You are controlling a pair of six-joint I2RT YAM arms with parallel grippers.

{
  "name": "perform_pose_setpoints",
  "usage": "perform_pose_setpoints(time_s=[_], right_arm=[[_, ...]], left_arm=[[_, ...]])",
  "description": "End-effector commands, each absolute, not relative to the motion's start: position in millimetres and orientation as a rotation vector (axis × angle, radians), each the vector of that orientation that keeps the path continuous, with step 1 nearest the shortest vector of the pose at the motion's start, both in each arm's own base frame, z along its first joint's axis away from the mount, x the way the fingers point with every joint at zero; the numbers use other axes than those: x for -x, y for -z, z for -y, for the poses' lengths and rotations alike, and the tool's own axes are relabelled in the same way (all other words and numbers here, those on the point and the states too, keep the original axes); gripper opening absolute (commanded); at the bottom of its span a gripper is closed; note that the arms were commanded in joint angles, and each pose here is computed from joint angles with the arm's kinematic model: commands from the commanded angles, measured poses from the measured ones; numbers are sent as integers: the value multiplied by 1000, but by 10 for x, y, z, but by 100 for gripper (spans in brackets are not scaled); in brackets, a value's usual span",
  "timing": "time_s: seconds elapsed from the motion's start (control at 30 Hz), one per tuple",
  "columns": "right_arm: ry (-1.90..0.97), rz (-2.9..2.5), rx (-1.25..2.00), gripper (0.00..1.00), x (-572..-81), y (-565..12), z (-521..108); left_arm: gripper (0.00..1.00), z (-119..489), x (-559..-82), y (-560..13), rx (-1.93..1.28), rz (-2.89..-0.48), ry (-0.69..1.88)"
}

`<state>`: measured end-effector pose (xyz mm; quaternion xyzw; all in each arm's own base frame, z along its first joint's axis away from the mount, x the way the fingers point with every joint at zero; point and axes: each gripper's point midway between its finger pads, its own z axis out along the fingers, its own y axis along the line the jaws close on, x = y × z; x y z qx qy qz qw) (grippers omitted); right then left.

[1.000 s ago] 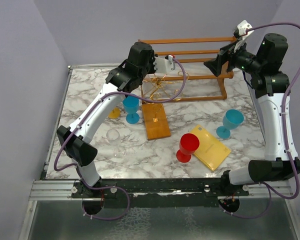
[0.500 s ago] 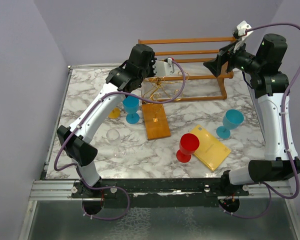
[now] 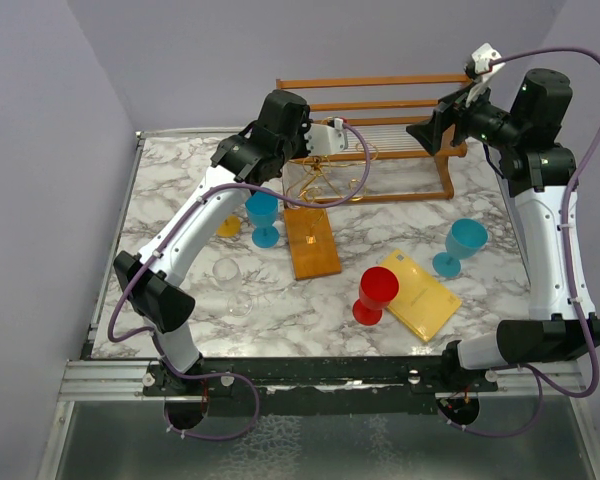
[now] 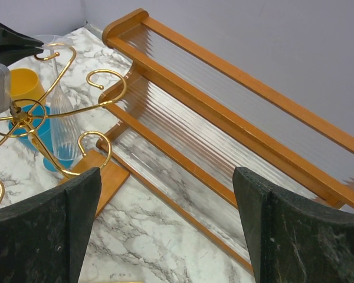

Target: Place the wine glass upside down on the wine glass rack

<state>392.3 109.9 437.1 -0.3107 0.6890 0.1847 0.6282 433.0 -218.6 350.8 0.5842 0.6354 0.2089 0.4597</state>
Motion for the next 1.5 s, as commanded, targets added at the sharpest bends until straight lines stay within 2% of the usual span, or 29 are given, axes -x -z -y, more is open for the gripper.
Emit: perform_pose_setpoints(time_s=[0.0, 0.67, 1.2, 1.47], right_arm=[[-384, -1532, 718, 92, -3895, -4481, -1084], [-295, -1561, 693, 93, -4043, -4325, -957], [-277, -1564, 688, 93, -4051, -4299, -931], [-266, -1571, 690, 93, -4051, -4280, -915]], left_arm=[[7, 2190, -4192, -3694, -1405, -1549, -472], [21, 2188, -4091, -3807, -1386, -1525, -497], [26, 2185, -4030, -3697, -1414, -1547, -481], [39, 2208, -3954, -3813, -1373, -1530, -425]])
